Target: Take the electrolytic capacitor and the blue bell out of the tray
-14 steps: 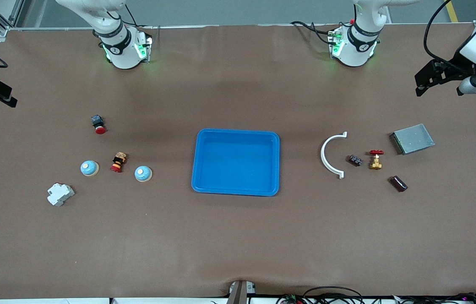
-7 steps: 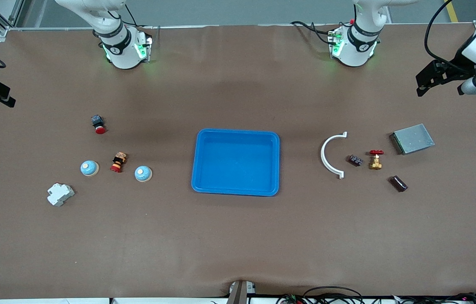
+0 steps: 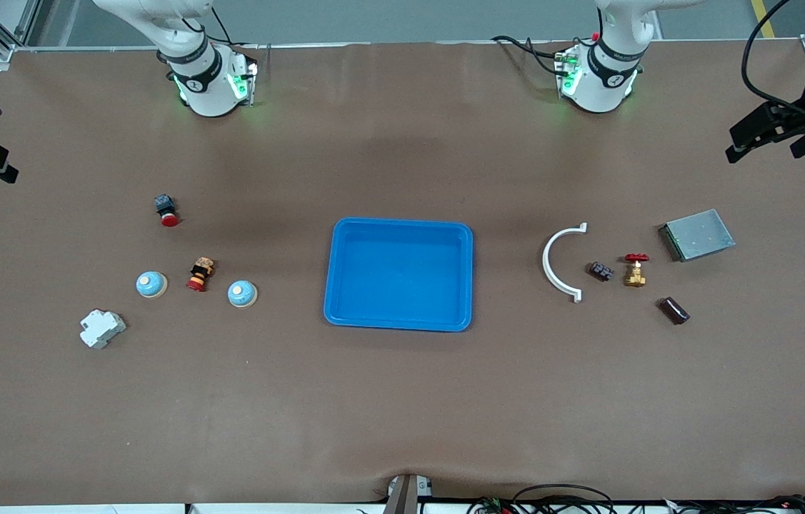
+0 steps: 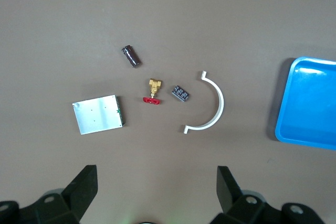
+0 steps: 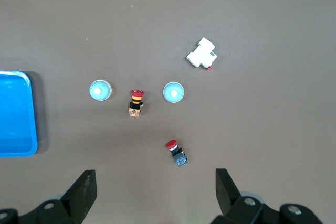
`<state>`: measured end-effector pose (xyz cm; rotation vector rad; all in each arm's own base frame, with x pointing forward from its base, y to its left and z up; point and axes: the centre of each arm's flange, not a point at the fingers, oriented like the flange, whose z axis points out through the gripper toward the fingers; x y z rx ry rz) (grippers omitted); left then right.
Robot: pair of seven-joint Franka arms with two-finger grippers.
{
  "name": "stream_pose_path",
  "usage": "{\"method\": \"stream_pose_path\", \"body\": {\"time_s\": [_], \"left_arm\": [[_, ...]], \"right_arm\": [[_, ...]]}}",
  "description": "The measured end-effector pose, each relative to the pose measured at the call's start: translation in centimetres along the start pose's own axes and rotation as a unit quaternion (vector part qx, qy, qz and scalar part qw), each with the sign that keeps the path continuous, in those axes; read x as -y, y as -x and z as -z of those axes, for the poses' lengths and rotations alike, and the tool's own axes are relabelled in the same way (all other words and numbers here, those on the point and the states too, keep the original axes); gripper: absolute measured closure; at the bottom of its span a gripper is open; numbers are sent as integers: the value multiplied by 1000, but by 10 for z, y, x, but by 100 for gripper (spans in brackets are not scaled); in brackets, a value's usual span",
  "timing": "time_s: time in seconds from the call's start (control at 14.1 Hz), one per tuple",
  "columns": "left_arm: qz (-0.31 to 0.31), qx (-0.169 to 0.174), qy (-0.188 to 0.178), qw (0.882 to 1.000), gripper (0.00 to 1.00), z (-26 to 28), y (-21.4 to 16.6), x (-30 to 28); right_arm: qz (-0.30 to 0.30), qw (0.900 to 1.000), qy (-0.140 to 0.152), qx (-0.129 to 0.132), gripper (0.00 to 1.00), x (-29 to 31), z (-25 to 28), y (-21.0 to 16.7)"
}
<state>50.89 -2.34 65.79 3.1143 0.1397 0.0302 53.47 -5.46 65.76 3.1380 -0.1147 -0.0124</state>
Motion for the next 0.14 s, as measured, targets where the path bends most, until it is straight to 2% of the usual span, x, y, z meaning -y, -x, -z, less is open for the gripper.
{"method": "stream_pose_path", "body": {"time_s": [0.14], "left_arm": [[-5, -3, 0, 1000, 0, 3, 1, -5]], "right_arm": [[0, 1000, 0, 1, 0, 0, 0, 0]]}}
